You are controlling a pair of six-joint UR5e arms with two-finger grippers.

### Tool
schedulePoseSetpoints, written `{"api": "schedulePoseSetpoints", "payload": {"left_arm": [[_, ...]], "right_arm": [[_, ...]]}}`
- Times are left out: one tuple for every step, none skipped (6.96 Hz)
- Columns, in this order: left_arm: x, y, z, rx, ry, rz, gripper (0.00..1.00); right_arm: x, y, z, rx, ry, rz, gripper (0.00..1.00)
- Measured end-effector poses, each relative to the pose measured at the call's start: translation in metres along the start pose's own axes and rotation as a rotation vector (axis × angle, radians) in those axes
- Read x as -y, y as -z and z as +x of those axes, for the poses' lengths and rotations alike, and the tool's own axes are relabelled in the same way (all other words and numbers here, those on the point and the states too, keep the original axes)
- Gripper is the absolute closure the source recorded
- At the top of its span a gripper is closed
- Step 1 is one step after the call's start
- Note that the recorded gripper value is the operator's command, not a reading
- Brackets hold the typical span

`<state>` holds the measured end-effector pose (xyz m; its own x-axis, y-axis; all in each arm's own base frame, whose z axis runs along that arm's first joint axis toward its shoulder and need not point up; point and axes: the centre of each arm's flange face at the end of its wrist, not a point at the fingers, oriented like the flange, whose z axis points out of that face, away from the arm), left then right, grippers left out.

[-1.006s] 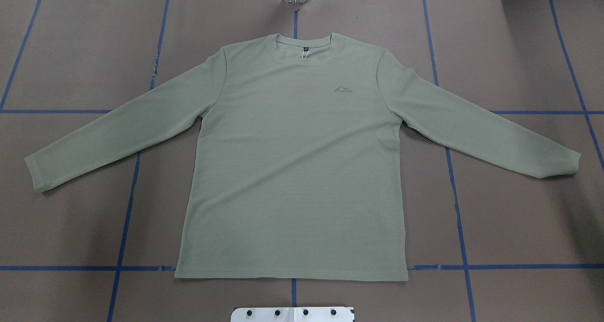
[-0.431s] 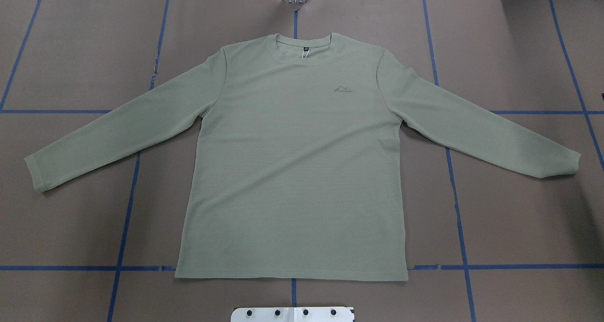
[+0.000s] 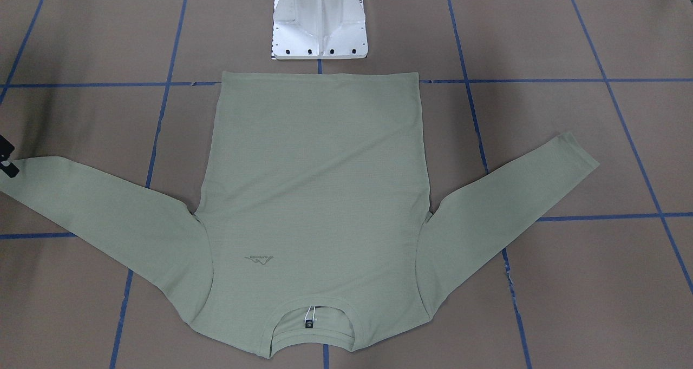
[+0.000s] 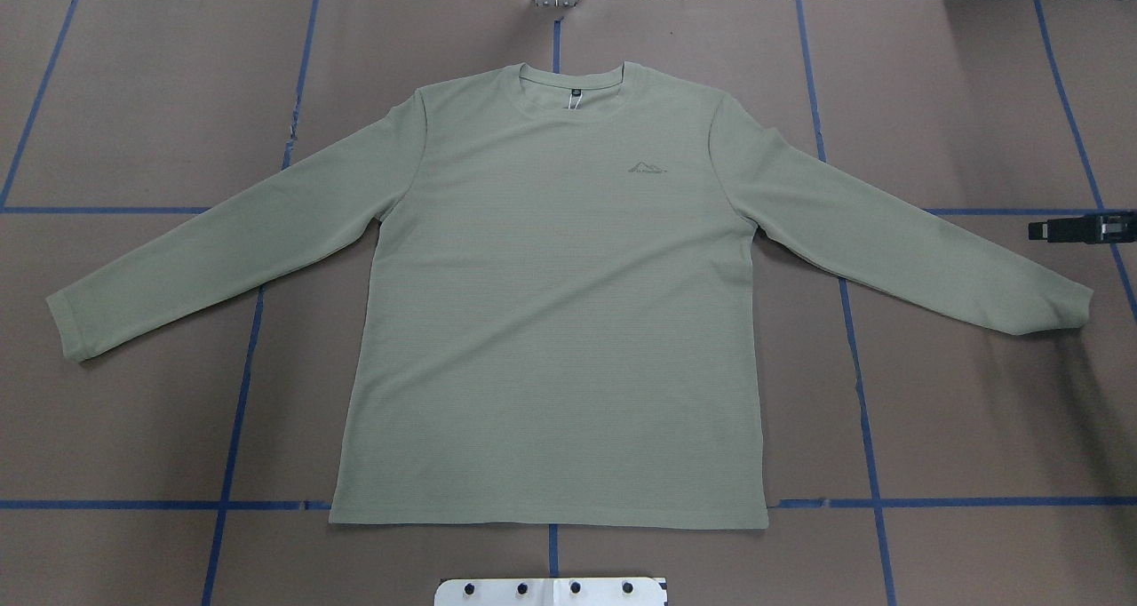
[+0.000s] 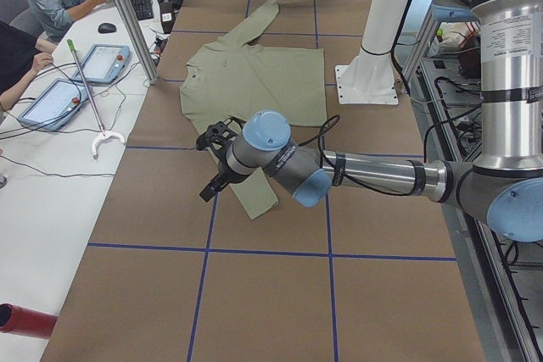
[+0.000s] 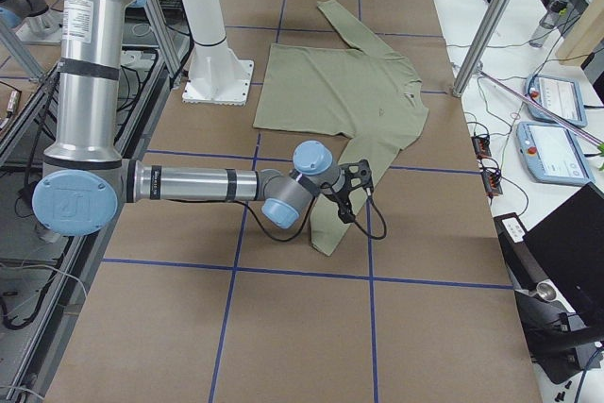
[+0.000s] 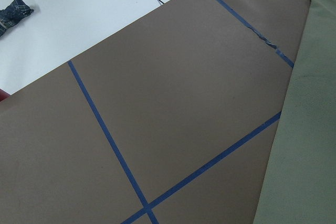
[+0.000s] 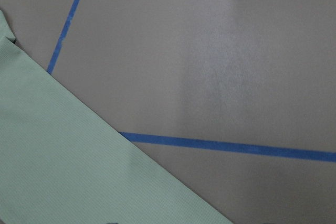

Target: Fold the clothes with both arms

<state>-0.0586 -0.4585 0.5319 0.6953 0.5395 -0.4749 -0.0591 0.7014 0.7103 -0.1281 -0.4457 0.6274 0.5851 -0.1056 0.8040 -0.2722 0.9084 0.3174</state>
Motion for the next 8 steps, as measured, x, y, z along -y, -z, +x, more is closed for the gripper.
{"api": "schedulePoseSetpoints", "payload": {"left_arm": [[0.0, 0.0, 0.0, 0.0, -0.002, 0.002, 0.0], [0.0, 0.0, 0.0, 0.0, -0.003, 0.003, 0.0], [0.001, 0.0, 0.0, 0.0, -0.004, 0.004, 0.0], [0.001, 0.001, 0.001, 0.0, -0.006, 0.005, 0.0], [0.001, 0.0, 0.0, 0.0, -0.007, 0.007, 0.0], [0.0, -0.001, 0.0, 0.0, -0.008, 0.007, 0.0], [-0.001, -0.001, -0.001, 0.0, -0.009, 0.008, 0.0], [-0.001, -0.001, -0.001, 0.0, -0.01, 0.009, 0.0]], "right_arm": [[-0.022, -0.011, 0.018, 0.004, -0.031, 0.002, 0.24], [-0.038, -0.015, 0.035, -0.009, -0.051, -0.008, 0.24], [-0.049, -0.018, 0.049, -0.026, -0.063, -0.02, 0.24], [-0.056, -0.021, 0.06, -0.043, -0.071, -0.031, 0.24], [-0.06, -0.024, 0.067, -0.059, -0.075, -0.036, 0.25], [-0.061, -0.026, 0.072, -0.072, -0.076, -0.034, 0.26], [-0.06, -0.029, 0.072, -0.078, -0.076, -0.033, 0.32], [-0.059, -0.031, 0.071, -0.08, -0.069, -0.032, 0.39]]}}
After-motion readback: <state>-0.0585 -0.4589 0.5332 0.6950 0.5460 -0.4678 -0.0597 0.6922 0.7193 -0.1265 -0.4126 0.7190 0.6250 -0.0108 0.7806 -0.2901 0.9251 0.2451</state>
